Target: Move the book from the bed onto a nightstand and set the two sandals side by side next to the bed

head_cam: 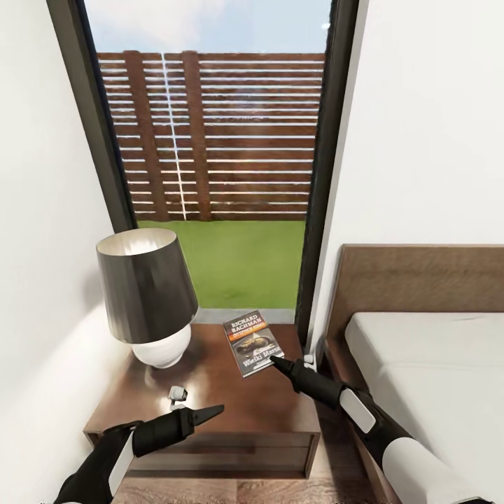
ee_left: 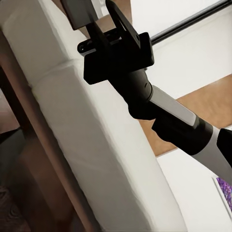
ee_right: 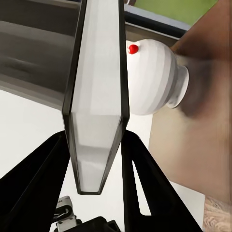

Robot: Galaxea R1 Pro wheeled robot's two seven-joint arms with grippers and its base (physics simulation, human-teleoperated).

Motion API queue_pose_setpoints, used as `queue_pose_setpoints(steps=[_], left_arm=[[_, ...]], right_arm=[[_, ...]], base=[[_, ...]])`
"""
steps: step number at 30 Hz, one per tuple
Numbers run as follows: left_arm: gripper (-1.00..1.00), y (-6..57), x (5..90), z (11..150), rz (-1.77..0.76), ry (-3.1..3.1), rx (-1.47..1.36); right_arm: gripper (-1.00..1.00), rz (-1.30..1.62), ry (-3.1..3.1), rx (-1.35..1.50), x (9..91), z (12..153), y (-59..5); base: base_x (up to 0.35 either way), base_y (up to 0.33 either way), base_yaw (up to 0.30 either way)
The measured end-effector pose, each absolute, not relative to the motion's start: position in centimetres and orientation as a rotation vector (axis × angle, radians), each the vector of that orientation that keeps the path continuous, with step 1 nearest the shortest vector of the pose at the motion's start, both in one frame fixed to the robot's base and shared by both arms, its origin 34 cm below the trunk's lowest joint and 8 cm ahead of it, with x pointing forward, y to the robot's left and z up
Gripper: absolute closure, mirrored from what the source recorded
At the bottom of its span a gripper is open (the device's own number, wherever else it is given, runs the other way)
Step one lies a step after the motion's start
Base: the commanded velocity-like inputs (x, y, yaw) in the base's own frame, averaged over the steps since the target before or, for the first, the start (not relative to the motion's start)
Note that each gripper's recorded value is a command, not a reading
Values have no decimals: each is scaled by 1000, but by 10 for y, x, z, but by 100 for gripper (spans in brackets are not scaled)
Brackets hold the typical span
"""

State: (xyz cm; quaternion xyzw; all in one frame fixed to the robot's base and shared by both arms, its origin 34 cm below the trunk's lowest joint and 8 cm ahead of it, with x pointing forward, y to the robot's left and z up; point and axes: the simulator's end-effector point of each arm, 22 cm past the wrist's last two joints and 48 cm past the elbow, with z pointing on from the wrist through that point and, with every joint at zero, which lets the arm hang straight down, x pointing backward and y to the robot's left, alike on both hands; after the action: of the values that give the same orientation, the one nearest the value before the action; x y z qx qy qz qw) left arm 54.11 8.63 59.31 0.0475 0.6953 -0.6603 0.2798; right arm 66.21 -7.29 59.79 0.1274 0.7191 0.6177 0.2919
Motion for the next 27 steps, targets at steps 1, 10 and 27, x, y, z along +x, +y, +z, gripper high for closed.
queue_pose_setpoints(steps=[1, 10, 27], left_arm=[[-100, 86, 541, 591, -1770, 1864, 128], [-100, 86, 536, 571, -1770, 1865, 127], [-100, 86, 526, 533, -1770, 1864, 128]], right_arm=[[100, 1647, 1916, 340, 662, 596, -73], [100, 1646, 1916, 339, 657, 576, -73], [100, 1647, 1916, 338, 647, 539, -72]], base=[[0, 0, 0], [0, 0, 0], [0, 0, 0]])
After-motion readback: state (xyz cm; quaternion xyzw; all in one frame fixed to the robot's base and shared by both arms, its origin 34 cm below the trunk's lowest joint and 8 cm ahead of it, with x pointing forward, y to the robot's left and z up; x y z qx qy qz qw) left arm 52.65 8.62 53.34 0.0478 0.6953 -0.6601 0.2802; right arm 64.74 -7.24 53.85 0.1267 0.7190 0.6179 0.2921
